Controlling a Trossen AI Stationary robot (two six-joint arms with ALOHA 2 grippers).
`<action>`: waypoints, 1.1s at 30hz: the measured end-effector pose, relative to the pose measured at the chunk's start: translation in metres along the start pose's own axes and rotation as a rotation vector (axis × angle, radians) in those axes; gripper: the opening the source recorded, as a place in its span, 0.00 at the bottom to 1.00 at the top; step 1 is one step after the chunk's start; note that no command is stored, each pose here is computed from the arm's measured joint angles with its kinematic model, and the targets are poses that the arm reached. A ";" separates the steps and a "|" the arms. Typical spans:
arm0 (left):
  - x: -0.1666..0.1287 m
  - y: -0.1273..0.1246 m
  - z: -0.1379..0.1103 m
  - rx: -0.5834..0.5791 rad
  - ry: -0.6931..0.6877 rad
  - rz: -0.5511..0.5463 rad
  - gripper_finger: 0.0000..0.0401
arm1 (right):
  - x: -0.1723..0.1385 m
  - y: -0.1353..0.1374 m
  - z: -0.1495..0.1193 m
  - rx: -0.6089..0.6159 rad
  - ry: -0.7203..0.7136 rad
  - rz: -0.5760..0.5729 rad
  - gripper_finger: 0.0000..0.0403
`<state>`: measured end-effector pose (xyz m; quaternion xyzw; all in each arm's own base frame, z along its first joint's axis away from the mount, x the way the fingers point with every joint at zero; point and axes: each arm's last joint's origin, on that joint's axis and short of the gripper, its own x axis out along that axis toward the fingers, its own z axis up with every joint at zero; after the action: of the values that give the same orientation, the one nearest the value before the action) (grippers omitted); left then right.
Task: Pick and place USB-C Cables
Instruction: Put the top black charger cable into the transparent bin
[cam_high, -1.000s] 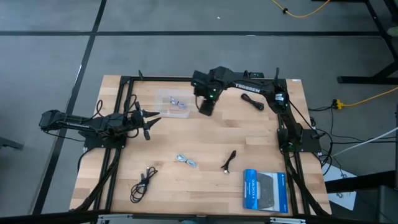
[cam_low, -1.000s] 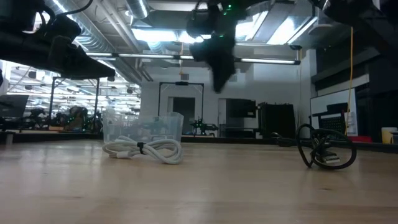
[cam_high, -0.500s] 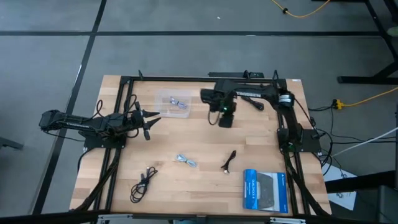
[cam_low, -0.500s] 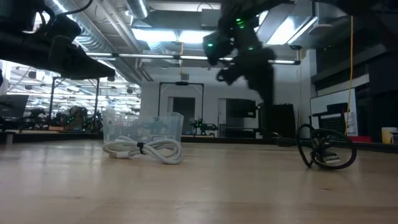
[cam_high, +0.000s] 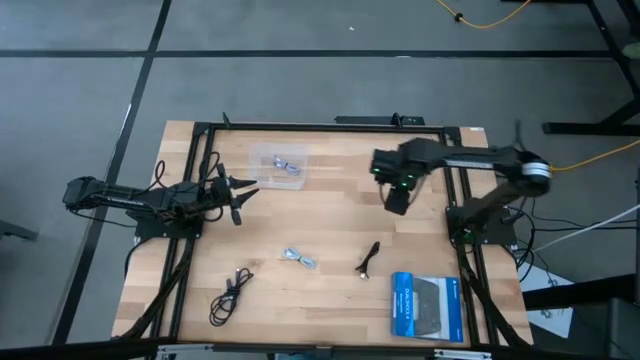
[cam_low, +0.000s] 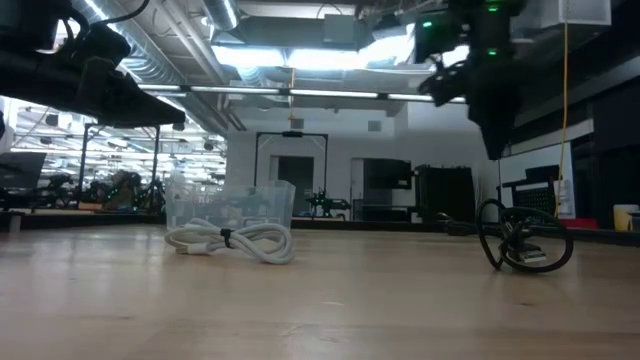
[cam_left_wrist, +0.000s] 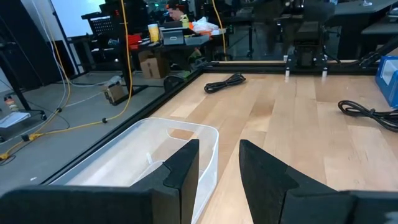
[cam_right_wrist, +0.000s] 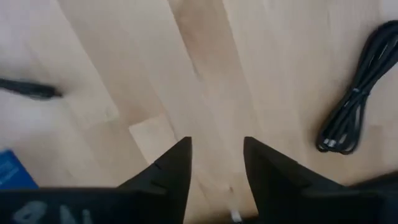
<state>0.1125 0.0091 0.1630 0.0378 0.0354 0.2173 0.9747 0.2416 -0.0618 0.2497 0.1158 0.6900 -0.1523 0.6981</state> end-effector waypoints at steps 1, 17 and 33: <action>0.000 0.000 0.000 0.000 0.000 0.000 0.27 | 0.002 -0.001 -0.007 0.030 -0.028 0.004 0.37; 0.000 0.000 0.000 0.001 0.000 0.001 0.27 | 0.052 -0.009 -0.057 0.415 -0.346 -0.026 0.37; 0.000 0.000 0.000 0.002 0.000 0.003 0.27 | 0.037 -0.052 -0.043 0.680 -0.493 -0.207 0.37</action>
<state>0.1125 0.0092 0.1630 0.0388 0.0358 0.2186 0.9744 0.1826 -0.0963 0.2144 0.2296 0.4212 -0.4632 0.7452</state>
